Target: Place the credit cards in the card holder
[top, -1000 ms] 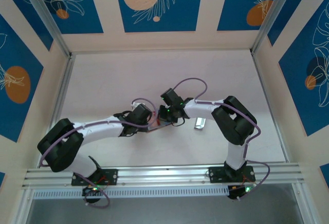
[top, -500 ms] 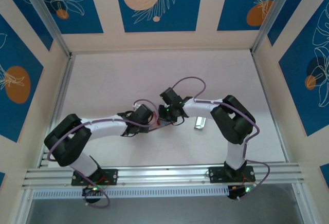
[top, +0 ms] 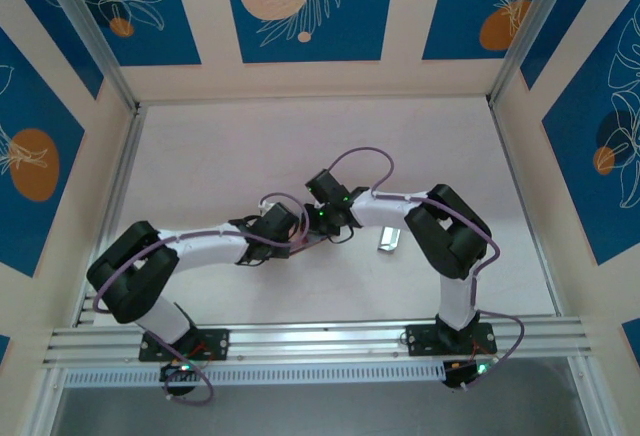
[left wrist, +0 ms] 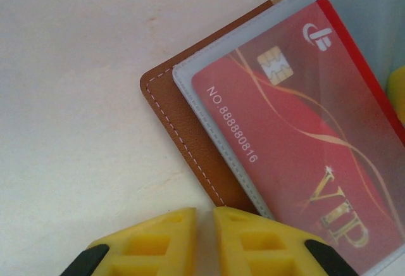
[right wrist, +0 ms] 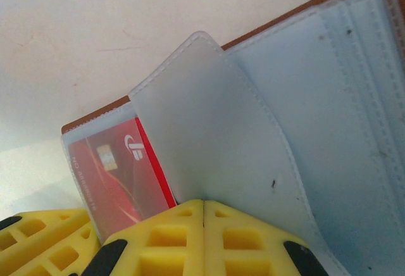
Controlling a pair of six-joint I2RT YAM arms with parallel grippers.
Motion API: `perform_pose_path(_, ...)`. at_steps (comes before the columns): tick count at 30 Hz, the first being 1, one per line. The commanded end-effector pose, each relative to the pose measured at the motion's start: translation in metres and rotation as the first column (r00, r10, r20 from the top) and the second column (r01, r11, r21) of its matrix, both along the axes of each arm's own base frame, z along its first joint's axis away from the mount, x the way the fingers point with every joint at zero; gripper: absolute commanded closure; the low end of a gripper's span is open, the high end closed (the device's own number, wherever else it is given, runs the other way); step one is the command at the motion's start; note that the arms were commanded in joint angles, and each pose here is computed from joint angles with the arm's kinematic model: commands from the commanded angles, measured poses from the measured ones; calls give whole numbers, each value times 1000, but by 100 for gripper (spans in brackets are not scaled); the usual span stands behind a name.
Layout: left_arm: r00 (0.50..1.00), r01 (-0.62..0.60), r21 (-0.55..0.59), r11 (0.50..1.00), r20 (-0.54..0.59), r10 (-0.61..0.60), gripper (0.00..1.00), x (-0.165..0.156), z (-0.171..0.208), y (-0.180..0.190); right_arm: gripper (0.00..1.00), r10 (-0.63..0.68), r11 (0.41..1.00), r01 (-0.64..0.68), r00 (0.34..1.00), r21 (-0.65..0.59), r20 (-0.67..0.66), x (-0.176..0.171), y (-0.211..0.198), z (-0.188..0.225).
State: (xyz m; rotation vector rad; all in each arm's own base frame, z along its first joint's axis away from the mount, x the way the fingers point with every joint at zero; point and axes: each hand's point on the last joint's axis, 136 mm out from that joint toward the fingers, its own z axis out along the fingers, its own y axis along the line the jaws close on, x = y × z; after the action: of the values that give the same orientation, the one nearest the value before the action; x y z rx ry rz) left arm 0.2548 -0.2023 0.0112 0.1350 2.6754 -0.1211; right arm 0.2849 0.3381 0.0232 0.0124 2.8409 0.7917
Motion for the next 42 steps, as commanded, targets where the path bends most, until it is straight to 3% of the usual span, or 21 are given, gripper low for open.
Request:
perform_pose_path(1, 998, 21, -15, 1000, -64, -21, 85, -5, -28, -6, 100, 134, 990, -131, 988, 44, -76, -41, 25, -10)
perform_pose_path(9, 998, 16, -11, 1000, -66, -16, 85, -6, -29, -5, 100, 136, 991, -137, 990, -6, -39, -46, 29, -3)
perform_pose_path(15, 998, 16, -12, 1000, -64, -17, 85, -7, -29, -3, 100, 116, 992, -112, 991, -61, 69, -17, 3, 34)
perform_pose_path(18, 998, 21, -18, 1000, -67, -22, 85, -7, -29, -5, 95, 130, 986, -116, 984, -117, 121, -4, -13, 60)
perform_pose_path(23, 997, 28, -25, 999, -67, -30, 85, -7, -30, -7, 75, 150, 959, -101, 974, -263, 173, 7, -50, 85)
perform_pose_path(28, 997, 47, -41, 998, -64, -50, 85, -7, -29, -11, 67, 115, 896, -45, 984, -443, 133, 14, -96, 69)
perform_pose_path(33, 996, 55, -37, 998, -69, -57, 86, -7, -31, -12, 63, 107, 861, -47, 990, -506, 91, 14, -109, 45)
perform_pose_path(38, 996, 53, -34, 998, -65, -55, 86, -7, -29, -11, 64, 102, 823, -54, 993, -565, 53, 13, -114, 24)
perform_pose_path(42, 996, 57, -36, 998, -65, -59, 86, -7, -29, -13, 74, 112, 831, -78, 993, -550, 29, 11, -109, 16)
